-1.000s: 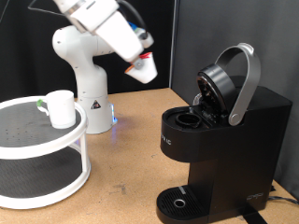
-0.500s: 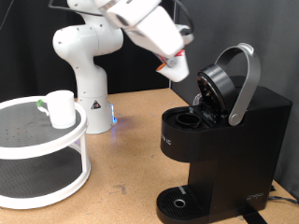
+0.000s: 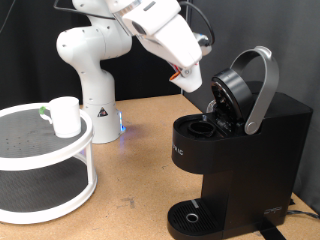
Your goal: Make a cup of coffee with the keurig machine
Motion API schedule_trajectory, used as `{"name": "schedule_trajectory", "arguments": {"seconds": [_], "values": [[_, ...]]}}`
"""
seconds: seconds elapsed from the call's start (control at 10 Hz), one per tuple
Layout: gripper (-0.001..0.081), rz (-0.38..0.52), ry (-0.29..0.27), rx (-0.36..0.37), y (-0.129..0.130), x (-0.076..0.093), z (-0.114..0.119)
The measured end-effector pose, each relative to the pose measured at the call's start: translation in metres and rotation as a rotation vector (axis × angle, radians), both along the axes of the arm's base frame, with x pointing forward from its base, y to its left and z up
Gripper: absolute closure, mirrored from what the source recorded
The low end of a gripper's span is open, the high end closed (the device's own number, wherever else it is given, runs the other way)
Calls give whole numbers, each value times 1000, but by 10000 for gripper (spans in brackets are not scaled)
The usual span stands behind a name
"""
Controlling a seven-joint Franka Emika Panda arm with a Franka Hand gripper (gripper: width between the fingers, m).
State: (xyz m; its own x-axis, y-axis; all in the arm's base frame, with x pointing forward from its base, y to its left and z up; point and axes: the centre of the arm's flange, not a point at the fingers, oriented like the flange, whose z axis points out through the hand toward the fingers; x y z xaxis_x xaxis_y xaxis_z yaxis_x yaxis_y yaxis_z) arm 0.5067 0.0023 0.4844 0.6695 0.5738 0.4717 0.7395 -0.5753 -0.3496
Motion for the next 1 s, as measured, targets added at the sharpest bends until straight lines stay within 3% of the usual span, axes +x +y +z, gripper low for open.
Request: {"name": "schedule_trajectory", "arguments": {"seconds": [1.0], "values": [[739, 48, 60, -94, 37, 14, -59]]}}
